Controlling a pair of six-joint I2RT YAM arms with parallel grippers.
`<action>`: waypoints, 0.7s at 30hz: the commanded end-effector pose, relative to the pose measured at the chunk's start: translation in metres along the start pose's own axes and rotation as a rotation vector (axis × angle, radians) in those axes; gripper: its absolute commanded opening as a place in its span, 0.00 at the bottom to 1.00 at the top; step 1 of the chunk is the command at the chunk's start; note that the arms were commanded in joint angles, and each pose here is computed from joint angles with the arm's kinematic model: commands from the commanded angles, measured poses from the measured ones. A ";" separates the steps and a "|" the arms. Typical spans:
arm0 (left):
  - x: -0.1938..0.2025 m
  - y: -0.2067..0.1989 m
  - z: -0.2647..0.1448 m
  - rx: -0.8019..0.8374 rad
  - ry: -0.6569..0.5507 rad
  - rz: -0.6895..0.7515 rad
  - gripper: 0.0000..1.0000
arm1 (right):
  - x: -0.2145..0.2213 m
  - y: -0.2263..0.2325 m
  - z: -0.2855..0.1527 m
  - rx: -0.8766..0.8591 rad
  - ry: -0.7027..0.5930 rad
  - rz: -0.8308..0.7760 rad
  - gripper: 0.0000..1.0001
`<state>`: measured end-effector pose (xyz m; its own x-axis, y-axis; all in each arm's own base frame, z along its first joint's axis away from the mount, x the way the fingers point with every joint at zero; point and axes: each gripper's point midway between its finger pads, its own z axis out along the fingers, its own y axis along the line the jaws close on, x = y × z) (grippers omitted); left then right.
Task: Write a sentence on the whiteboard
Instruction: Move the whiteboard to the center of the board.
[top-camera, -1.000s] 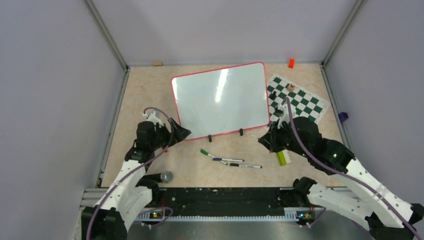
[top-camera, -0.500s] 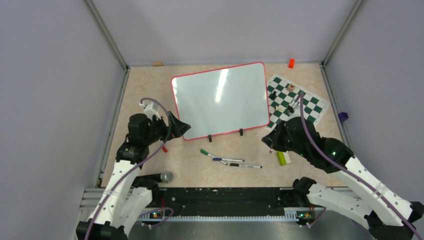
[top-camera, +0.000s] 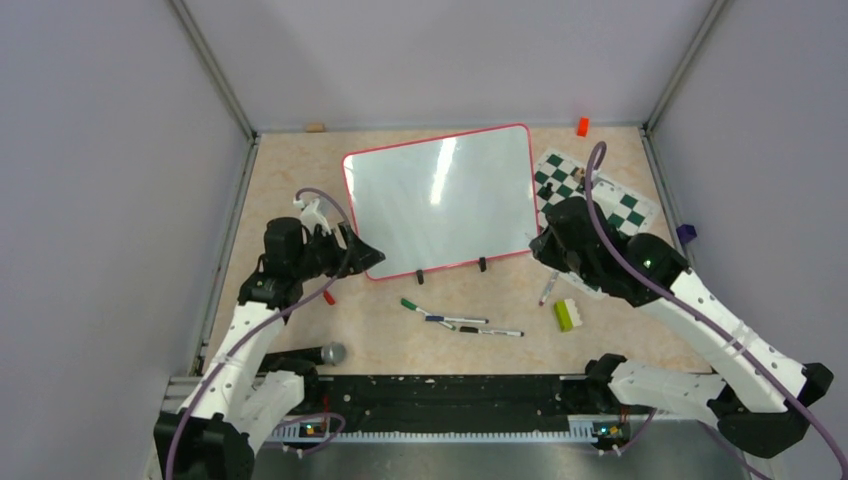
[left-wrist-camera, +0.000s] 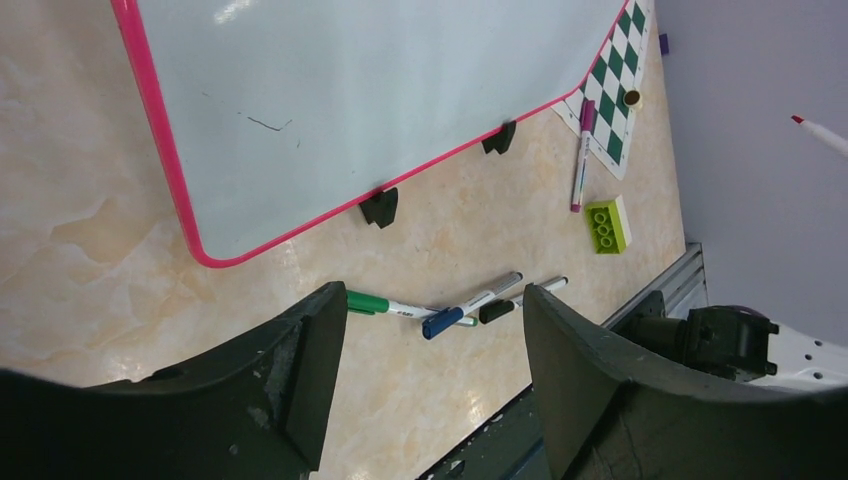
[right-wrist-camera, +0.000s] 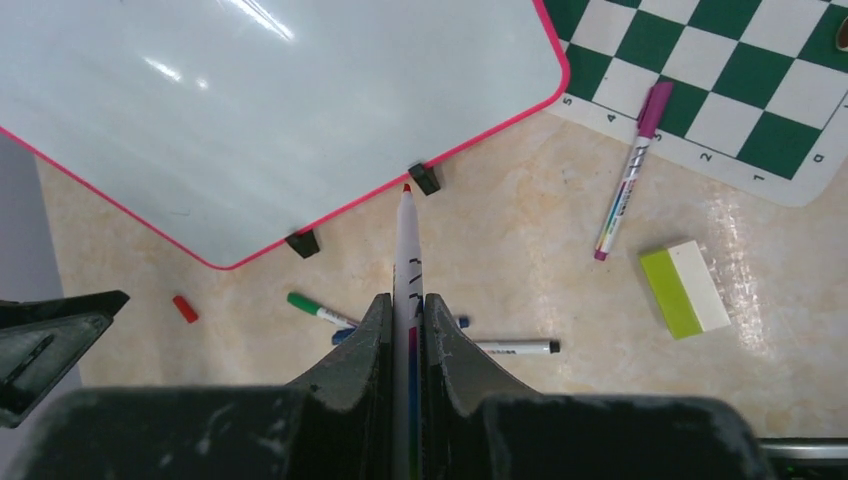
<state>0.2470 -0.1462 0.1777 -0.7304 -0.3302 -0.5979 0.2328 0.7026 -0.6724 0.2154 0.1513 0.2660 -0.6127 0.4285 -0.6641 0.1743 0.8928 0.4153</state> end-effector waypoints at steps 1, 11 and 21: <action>-0.014 -0.006 0.001 0.033 -0.070 0.026 0.71 | -0.009 -0.017 0.002 0.045 -0.070 -0.018 0.00; -0.009 0.007 0.002 0.030 -0.139 0.146 0.87 | -0.017 0.045 -0.019 -0.455 -0.224 -0.349 0.00; -0.013 0.019 0.004 0.041 -0.299 0.169 0.94 | -0.048 0.055 0.003 -0.308 -0.297 -0.371 0.00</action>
<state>0.2504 -0.1315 0.1533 -0.5805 -0.3549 -0.7329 0.2919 0.7495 -0.5942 0.2304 0.1826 0.2997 -0.3762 0.1585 -0.9129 -0.3559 0.8849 0.3003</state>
